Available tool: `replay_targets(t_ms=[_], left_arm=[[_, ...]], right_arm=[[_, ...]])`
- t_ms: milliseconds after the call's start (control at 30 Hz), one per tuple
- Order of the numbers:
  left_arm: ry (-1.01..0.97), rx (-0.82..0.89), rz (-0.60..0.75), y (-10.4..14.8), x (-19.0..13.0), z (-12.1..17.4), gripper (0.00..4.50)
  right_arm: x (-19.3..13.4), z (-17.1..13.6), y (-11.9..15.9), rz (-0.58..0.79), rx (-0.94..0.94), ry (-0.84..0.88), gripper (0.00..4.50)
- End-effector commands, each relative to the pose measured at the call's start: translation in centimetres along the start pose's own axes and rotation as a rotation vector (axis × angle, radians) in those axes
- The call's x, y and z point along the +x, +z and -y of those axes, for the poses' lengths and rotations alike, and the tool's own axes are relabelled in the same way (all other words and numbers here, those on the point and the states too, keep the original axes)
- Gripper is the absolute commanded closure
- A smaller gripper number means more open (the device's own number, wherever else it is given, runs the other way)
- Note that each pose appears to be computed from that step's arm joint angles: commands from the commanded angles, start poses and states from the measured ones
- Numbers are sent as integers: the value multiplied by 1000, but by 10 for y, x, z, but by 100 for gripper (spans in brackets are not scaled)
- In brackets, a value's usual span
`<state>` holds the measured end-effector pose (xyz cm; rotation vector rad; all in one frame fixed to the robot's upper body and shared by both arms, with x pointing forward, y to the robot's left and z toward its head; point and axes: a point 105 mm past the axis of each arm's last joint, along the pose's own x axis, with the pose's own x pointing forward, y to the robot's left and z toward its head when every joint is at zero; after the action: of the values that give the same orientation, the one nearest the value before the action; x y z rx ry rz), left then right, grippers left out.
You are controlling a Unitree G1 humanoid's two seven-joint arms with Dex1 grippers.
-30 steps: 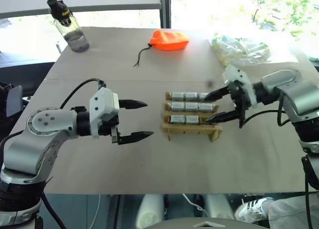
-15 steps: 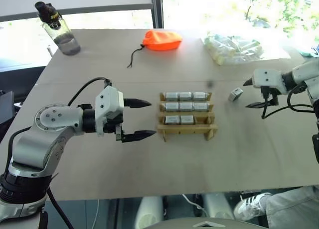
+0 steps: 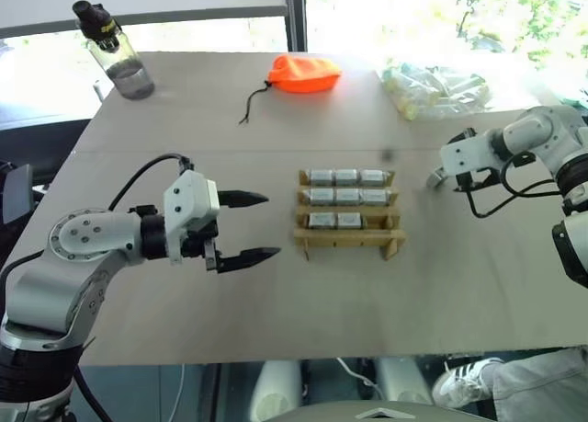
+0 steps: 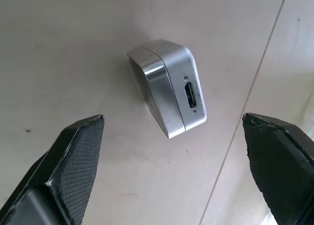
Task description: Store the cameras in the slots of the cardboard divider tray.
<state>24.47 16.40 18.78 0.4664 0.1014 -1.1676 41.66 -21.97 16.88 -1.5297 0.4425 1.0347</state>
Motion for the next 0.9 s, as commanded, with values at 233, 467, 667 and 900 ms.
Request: replay_targets(t_ms=[233, 467, 667, 900], left_arm=[[39, 50, 9, 10, -4, 0, 0], [45, 47, 8, 10, -6, 2, 0], [48, 46, 7, 10, -6, 3, 0], [36, 50, 11, 10, -4, 1, 0]], right_arm=[[-2, 13, 9, -14, -59, -25, 3], [4, 11, 14, -14, -68, 12, 3], [0, 4, 12, 3, -31, 84, 283], [-25, 15, 37, 218, 108, 150, 383]])
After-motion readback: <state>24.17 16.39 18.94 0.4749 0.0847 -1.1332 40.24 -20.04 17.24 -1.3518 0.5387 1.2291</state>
